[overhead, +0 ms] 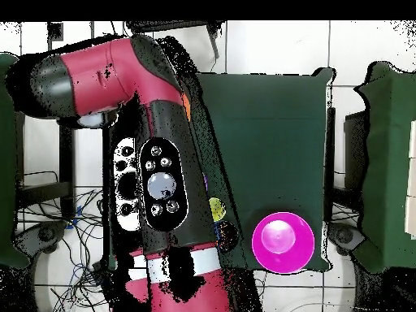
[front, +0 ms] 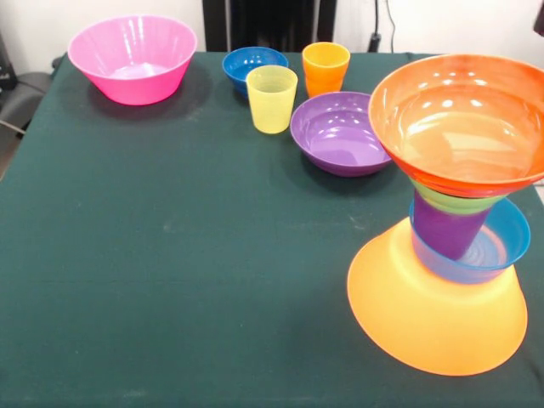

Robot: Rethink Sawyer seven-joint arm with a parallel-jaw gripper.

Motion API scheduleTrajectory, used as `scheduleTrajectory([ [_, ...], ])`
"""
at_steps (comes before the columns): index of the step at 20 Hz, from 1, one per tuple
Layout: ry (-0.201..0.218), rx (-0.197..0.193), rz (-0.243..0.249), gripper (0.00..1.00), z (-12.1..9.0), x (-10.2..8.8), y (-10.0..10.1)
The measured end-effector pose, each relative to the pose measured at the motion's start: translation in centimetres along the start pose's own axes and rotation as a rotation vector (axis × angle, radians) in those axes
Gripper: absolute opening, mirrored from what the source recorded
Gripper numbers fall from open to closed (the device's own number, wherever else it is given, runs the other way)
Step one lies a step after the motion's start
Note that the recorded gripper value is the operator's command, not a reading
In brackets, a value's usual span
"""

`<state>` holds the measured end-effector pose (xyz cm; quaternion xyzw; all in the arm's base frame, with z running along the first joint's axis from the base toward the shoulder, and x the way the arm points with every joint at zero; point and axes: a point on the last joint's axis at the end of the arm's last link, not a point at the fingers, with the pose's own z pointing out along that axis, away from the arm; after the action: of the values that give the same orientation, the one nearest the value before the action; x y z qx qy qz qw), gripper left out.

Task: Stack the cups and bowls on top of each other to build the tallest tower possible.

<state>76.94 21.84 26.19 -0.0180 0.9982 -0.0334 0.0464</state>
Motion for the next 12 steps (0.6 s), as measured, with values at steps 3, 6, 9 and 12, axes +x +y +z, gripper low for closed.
scheduleTrajectory([
  [3,0.018,-0.004,-0.034,1.0,-0.6,-0.1,-1.1],
  [6,0.036,-0.007,-0.079,1.0,-1.0,-0.3,-2.3],
  [9,0.055,0.004,-0.131,1.0,-1.3,-0.5,-3.8],
  [12,0.066,0.022,-0.174,1.0,-1.9,-1.1,-5.5],
])
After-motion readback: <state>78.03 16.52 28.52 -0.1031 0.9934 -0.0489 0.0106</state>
